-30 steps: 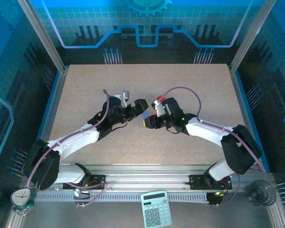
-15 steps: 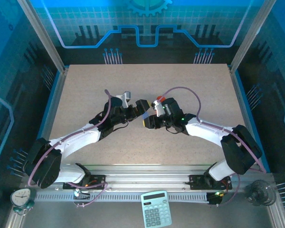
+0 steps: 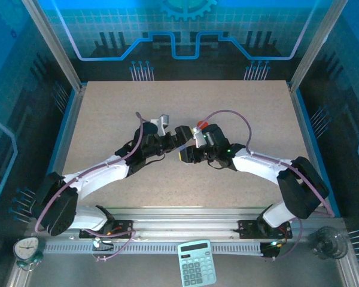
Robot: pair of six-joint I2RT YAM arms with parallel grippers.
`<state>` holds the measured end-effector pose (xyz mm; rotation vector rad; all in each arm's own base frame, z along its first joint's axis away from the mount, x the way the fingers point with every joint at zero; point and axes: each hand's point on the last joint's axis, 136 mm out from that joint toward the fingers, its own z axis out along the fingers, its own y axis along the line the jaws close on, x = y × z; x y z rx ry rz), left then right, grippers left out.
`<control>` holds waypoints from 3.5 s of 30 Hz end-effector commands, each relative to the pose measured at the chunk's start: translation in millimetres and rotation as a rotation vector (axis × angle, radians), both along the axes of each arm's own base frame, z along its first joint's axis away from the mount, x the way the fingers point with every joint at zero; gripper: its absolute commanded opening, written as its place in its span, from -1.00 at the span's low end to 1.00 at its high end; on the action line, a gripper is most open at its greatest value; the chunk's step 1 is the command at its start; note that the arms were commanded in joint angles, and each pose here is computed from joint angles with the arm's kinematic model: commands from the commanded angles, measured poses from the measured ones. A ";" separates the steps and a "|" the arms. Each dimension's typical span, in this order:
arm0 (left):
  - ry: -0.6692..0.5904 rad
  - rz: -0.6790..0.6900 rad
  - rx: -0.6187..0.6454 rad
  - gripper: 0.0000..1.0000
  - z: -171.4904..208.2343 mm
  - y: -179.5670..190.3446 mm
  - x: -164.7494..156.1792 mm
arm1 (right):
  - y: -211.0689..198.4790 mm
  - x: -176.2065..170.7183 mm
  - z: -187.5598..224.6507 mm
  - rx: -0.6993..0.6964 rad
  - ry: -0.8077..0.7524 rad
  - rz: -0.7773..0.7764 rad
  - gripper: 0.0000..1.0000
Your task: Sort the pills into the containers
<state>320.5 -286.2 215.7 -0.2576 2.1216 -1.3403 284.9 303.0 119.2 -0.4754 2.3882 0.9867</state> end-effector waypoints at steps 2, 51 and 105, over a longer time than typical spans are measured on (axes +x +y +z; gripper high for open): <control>-0.045 -0.016 -0.052 0.98 28.0 -10.6 1.0 | 8.0 0.4 2.8 0.021 -0.014 0.019 -0.33; 0.012 0.175 0.051 0.98 -0.1 31.1 -1.7 | 15.7 2.8 11.0 0.059 -0.009 0.014 -0.32; 0.044 0.251 0.117 0.98 -14.5 38.3 -2.9 | 15.4 -0.3 5.6 0.065 0.009 0.001 -0.32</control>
